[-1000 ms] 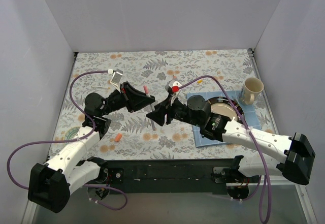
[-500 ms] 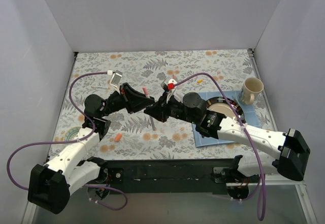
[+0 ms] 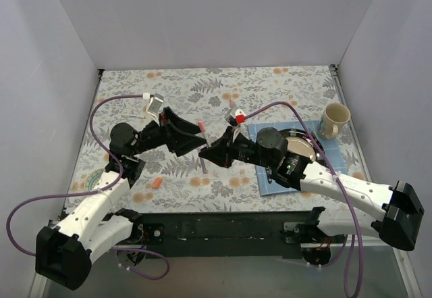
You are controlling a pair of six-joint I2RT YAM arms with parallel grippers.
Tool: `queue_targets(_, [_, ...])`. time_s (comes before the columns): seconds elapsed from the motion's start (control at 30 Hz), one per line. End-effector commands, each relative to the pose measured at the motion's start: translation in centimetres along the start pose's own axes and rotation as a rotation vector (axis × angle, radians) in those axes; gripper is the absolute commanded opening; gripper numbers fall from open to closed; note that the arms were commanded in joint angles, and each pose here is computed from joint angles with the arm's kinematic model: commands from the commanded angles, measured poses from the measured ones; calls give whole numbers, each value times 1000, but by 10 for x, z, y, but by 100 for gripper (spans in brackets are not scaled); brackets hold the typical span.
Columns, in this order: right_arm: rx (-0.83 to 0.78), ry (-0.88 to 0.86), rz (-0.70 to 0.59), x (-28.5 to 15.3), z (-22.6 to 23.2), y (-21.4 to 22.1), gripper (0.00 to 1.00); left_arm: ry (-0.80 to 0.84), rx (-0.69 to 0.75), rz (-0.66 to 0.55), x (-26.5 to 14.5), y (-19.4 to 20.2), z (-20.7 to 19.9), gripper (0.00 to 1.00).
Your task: Insert the pens into the pen caps
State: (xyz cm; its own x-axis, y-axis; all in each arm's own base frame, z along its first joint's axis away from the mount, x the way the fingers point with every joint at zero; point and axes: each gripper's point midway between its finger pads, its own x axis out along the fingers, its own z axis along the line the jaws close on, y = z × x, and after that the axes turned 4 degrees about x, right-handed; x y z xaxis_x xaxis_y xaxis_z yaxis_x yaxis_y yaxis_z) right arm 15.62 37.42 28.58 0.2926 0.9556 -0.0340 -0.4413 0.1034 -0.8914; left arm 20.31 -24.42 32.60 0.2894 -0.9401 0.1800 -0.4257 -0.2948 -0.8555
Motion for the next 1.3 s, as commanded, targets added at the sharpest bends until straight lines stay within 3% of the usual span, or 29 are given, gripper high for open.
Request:
queue_targets(0.0, [1,-91,-35,-8,21,-12,1,54,102,-22,1,-26,-25,73])
queue_targets(0.27, [10,-134,-25,-15,30,-10,1,73,133,-32,5,-41,-33,74])
queue_targets(0.67, [39,-173,-7,-20,37,-3,1,83,111,-62,10,-53,-35,67])
queue_targets(0.77, [39,-184,-8,-21,39,-4,1,89,106,-54,9,-48,-35,60])
queue_targets(0.9, [41,-188,-9,-19,40,-5,1,122,82,-23,7,-39,-38,26])
queue_targets(0.93, [40,-189,-10,-18,41,-7,1,129,77,-14,7,-37,-38,9])
queue_targets(0.97, [34,-194,-19,-16,42,-12,1,132,53,3,5,-30,-36,3])
queue_targets(1.27, [58,-148,-66,-3,23,-56,1,125,-23,-4,-6,1,-27,0])
